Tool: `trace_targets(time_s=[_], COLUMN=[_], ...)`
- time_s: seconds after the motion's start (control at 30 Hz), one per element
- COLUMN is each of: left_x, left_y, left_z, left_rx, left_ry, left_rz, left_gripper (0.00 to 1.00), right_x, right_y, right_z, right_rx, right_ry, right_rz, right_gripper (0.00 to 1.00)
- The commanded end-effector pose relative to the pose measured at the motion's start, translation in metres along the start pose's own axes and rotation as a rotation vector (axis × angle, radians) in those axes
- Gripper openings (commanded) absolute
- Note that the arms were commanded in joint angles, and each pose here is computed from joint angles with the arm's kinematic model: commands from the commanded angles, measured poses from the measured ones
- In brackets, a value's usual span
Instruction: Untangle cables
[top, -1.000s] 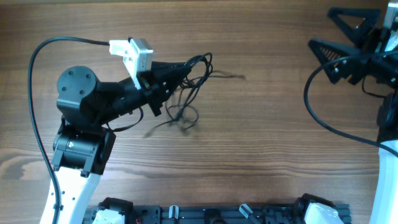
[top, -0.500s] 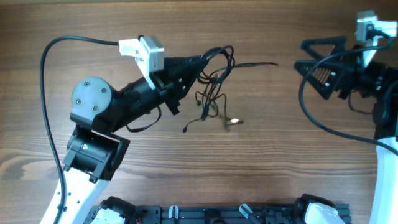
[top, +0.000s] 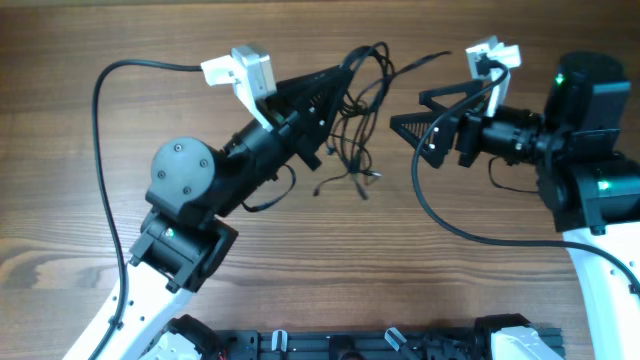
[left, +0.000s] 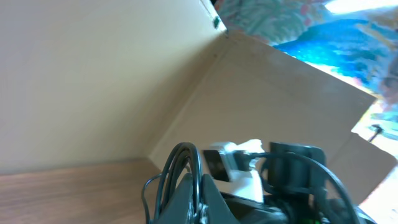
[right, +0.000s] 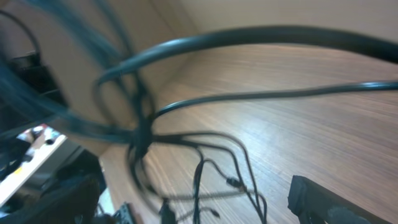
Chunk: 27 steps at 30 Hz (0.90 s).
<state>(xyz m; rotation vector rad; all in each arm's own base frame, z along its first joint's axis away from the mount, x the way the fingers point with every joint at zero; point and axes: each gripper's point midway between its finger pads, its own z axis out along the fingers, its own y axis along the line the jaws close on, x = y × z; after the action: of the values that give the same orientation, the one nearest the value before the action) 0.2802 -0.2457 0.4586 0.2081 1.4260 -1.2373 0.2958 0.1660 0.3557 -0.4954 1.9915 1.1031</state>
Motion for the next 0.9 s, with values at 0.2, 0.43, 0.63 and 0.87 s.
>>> trace_targets(time_s=[0.2,0.43,0.63,0.87], left_x=[0.015,0.017,-0.011,-0.065], left_y=[-0.028,-0.054,-0.066,-0.065], left_z=[0.007,0.006,-0.013,-0.057], left_rx=[0.068,0.148,0.165,0.119], left_ry=[0.021,0.015,-0.062,-0.207], left_rz=[-0.040,-0.045,-0.011,0.056], left_gripper=[0.04,0.04,0.04,0.04], right_x=[-0.012,-0.004,0.004,0.013], right_y=[-0.024,-0.081,-0.117,-0.147], right_z=[0.014,0.026,0.014,-0.008], right_rx=[0.090,0.291,0.497,0.712], right_ry=[-0.036,-0.016,-0.008,0.010], right_rz=[0.065,0.144,0.164,0.148], right_gripper=[1.00,1.00,1.00,1.00])
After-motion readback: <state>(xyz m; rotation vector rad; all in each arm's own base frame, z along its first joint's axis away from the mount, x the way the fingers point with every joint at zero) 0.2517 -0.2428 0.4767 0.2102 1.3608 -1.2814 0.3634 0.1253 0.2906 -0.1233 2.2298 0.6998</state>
